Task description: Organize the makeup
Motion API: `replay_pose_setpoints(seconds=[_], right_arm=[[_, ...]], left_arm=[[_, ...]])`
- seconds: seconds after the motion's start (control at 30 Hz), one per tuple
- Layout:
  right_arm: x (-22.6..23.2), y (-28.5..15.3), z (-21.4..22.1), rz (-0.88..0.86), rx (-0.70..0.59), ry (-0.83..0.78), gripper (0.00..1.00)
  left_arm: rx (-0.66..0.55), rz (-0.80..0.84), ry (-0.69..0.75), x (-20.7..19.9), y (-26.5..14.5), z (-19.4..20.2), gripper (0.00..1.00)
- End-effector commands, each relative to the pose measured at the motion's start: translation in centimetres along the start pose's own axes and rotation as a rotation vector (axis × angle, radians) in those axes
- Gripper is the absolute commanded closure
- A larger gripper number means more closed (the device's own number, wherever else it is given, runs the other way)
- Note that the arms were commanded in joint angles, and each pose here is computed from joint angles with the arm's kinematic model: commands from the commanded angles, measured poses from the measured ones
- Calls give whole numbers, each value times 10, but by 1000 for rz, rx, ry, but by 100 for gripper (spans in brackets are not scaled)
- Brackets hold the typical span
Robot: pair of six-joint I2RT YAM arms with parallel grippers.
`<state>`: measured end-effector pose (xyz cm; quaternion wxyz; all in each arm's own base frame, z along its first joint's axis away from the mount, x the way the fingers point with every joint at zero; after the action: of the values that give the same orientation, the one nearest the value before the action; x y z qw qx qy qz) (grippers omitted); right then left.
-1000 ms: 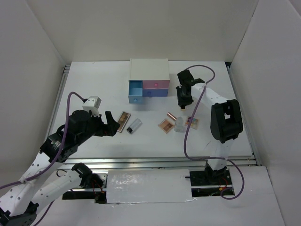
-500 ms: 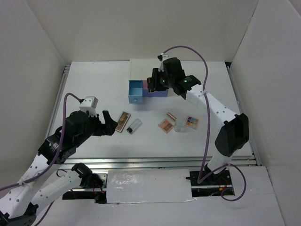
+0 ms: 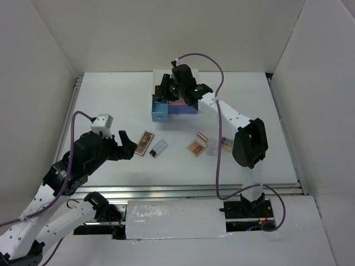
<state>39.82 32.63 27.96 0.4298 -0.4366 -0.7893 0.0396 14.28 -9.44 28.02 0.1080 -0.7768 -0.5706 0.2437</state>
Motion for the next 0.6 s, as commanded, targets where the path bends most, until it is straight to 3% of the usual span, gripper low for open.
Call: replay_pose_setpoints(seconds=[0.0, 0.2, 0.37, 0.57], right_arm=[[16, 0, -8, -11, -39, 14, 63], [12, 2, -6, 13, -32, 5, 48], [12, -2, -6, 17, -37, -1, 24], [17, -51, -35, 42, -157, -134, 22]], left_arm=[[-21, 12, -1, -1, 0, -2, 1], [-17, 16, 2, -1, 0, -2, 1], [-22, 24, 4, -2, 0, -2, 1], [-18, 15, 0, -1, 0, -1, 1]])
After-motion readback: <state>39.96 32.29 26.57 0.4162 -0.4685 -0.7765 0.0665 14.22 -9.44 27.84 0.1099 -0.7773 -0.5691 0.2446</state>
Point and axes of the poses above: each gripper's point midway between its finger pads, its own y axis out along the fingers, its own x axis along the line the jaws close on, z = x × y, the point moved 7 cm from there along -y, back along the fingers, and after that the axes turned 5 degrees about y, right-handed, at the moved point
